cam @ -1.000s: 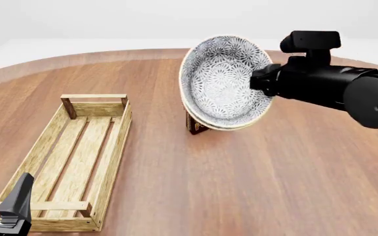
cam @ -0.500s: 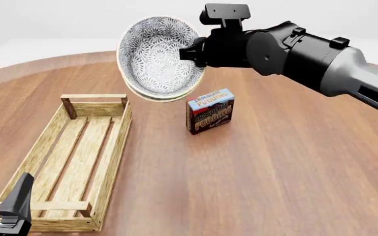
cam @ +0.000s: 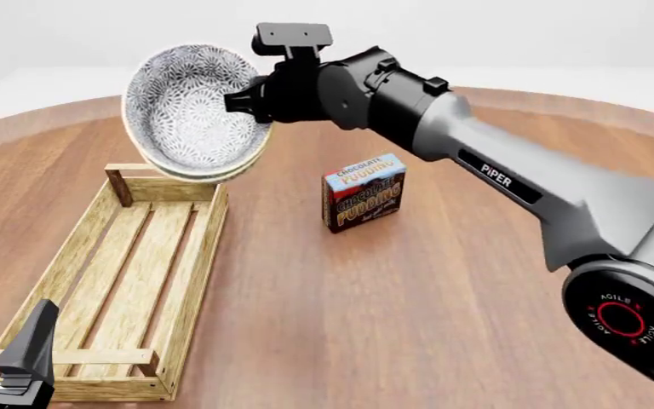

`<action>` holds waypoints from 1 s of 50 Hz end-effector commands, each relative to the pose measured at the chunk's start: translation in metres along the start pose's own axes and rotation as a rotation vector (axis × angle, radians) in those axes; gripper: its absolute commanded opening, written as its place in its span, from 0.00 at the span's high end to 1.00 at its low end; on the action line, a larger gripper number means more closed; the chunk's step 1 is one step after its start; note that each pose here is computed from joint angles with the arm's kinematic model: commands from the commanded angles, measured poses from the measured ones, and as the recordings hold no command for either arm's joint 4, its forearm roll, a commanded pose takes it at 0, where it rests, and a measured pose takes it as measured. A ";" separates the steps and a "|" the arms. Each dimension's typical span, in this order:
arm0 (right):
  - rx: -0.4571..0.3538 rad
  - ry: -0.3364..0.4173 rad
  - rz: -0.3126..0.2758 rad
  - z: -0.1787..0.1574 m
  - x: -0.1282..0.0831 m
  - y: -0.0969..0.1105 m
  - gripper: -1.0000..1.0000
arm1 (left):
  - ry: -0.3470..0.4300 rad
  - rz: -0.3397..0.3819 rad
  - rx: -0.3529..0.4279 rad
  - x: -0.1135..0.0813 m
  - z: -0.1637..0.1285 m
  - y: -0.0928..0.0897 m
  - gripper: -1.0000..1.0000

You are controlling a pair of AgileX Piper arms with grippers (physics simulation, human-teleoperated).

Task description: Stack the left bowl on the right bowl and place them in the tray.

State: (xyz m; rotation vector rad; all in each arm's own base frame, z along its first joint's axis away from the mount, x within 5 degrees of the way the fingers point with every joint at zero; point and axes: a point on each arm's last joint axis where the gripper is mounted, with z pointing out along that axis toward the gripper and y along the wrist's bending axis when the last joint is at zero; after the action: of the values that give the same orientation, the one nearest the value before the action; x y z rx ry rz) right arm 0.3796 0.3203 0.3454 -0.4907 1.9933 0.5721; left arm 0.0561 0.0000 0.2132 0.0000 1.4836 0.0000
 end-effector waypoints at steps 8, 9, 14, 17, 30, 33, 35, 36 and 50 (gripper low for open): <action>-0.069 0.013 0.016 0.040 0.011 0.036 1.00 | 0.000 0.000 0.000 0.000 0.000 0.000 0.00; -0.079 0.019 0.014 0.042 0.014 0.042 1.00 | 0.000 0.000 0.000 0.000 0.000 0.000 0.00; -0.088 0.023 0.012 0.047 0.018 0.048 1.00 | 0.000 0.000 0.000 0.000 0.000 0.000 0.00; -0.096 0.026 0.011 0.051 0.022 0.052 1.00 | 0.000 0.000 0.000 0.000 0.000 0.000 0.00; -0.126 0.047 0.005 0.071 0.047 0.070 1.00 | 0.000 0.000 0.000 0.000 0.000 0.000 0.00; -0.130 0.048 0.011 0.076 0.052 0.071 1.00 | 0.000 0.000 0.000 0.000 0.000 0.000 0.00; -0.132 0.047 0.016 0.078 0.053 0.072 1.00 | 0.000 0.000 0.000 0.000 0.000 0.000 0.00; -0.133 0.047 0.015 0.079 0.054 0.073 1.00 | 0.000 0.000 0.000 0.000 0.000 0.000 0.00; -0.154 0.043 0.045 0.096 0.080 0.080 1.00 | 0.000 0.000 0.000 0.000 0.000 0.000 0.00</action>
State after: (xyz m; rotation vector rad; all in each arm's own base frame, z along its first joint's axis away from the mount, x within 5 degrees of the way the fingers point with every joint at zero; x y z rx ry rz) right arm 0.3702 0.4234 0.2575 -0.5884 2.0285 0.6946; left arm 0.0561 0.0000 0.2132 0.0000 1.4836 0.0000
